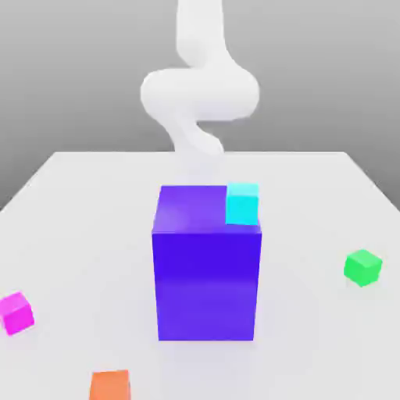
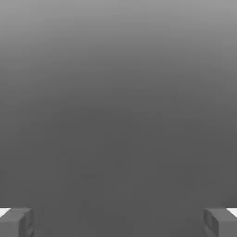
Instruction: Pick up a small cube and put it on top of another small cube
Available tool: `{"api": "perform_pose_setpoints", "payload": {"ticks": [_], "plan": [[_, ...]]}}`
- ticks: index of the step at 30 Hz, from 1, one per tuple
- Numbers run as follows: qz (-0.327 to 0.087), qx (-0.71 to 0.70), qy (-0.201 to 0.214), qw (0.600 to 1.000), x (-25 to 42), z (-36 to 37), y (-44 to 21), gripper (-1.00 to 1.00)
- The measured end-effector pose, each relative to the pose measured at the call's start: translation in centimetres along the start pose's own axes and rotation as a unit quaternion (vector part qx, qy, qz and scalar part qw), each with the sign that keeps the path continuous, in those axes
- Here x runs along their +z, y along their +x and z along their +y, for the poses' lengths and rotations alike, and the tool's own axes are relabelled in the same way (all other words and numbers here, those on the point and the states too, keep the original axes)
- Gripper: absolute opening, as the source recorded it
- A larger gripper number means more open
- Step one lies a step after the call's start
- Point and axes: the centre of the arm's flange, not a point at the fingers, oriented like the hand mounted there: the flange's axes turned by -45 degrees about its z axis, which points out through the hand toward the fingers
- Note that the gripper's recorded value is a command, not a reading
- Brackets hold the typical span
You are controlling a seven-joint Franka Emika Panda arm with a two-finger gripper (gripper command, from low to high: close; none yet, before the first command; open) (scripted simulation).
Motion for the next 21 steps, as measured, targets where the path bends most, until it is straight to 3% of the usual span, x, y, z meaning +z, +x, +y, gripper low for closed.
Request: {"api": "perform_pose_setpoints", "payload": {"ticks": [10, 21], "plan": [[-0.133, 0.127, -0.059, 0.981, 18.1, 13.1, -5.4, 0.00], [-0.265, 0.282, -0.123, 0.914, 30.5, 28.1, -22.4, 0.00]]}}
